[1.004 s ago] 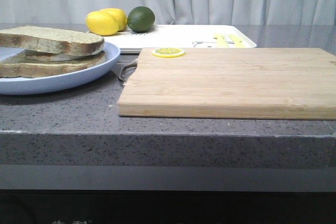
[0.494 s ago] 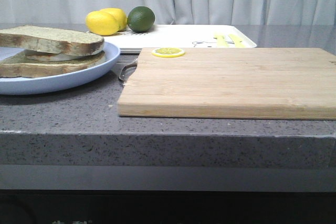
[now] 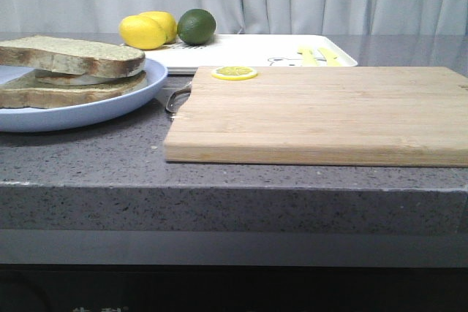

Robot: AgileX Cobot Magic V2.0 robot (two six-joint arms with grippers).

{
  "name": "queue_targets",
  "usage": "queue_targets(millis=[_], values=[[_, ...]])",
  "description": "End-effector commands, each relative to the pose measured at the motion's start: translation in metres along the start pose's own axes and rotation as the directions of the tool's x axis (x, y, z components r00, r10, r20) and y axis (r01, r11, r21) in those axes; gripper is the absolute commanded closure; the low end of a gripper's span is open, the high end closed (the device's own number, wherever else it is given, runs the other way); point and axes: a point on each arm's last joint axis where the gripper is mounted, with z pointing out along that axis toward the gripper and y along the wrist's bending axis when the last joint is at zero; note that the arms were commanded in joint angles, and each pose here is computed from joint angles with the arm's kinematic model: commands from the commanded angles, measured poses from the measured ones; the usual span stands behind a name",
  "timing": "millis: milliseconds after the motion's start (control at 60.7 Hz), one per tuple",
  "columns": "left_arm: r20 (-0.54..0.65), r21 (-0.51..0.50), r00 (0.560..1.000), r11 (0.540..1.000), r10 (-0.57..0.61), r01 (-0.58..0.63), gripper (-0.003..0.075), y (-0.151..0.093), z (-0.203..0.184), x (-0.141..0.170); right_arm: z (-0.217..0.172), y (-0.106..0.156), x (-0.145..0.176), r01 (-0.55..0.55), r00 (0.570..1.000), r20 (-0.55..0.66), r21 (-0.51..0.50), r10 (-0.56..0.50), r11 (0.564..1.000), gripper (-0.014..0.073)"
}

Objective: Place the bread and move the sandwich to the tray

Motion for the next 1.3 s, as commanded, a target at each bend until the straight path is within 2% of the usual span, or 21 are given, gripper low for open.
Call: queue_targets(millis=[0,165,362,494,774,856,1021,1284], values=[[0.001,-0.034,0.999,0.998,-0.053,0.053,0.0229,0.009,0.009,-0.02,-0.006,-0.001,-0.012,0.004,0.996,0.093,0.015,-0.006,1.0,0.0106],[-0.085,-0.04,0.979,0.982,-0.185,0.182,0.0229,0.036,0.046,-0.035,-0.006,-0.001,-0.012,0.004,0.996,0.093,0.015,-0.006,1.0,0.0106],[-0.144,0.132,0.946,0.942,-0.291,0.31,0.0229,0.059,0.089,-0.045,-0.006,-0.001,-0.012,0.004,0.996,0.093,0.015,-0.006,1.0,0.0106],[-0.173,0.191,0.916,0.9,-0.362,0.392,0.0229,0.075,0.114,-0.046,-0.006,-0.001,-0.012,0.004,0.996,0.093,0.015,-0.006,1.0,0.0106],[-0.274,0.27,0.861,0.825,-0.428,0.496,0.0233,0.081,0.166,-0.04,-0.006,-0.001,-0.012,0.004,0.996,0.093,0.015,-0.006,1.0,0.0106],[-0.301,0.278,0.843,0.804,-0.446,0.525,0.0274,0.081,0.177,-0.037,-0.006,-0.001,-0.012,0.004,0.996,0.093,0.015,-0.006,1.0,0.0106],[-0.332,0.272,0.827,0.793,-0.455,0.545,0.0384,0.083,0.19,-0.033,-0.006,-0.001,-0.012,0.004,0.996,0.093,0.015,-0.006,1.0,0.0106],[-0.341,0.271,0.821,0.788,-0.458,0.552,0.0547,0.083,0.194,-0.032,-0.006,-0.001,-0.012,0.004,0.996,0.093,0.015,-0.006,1.0,0.0106]])
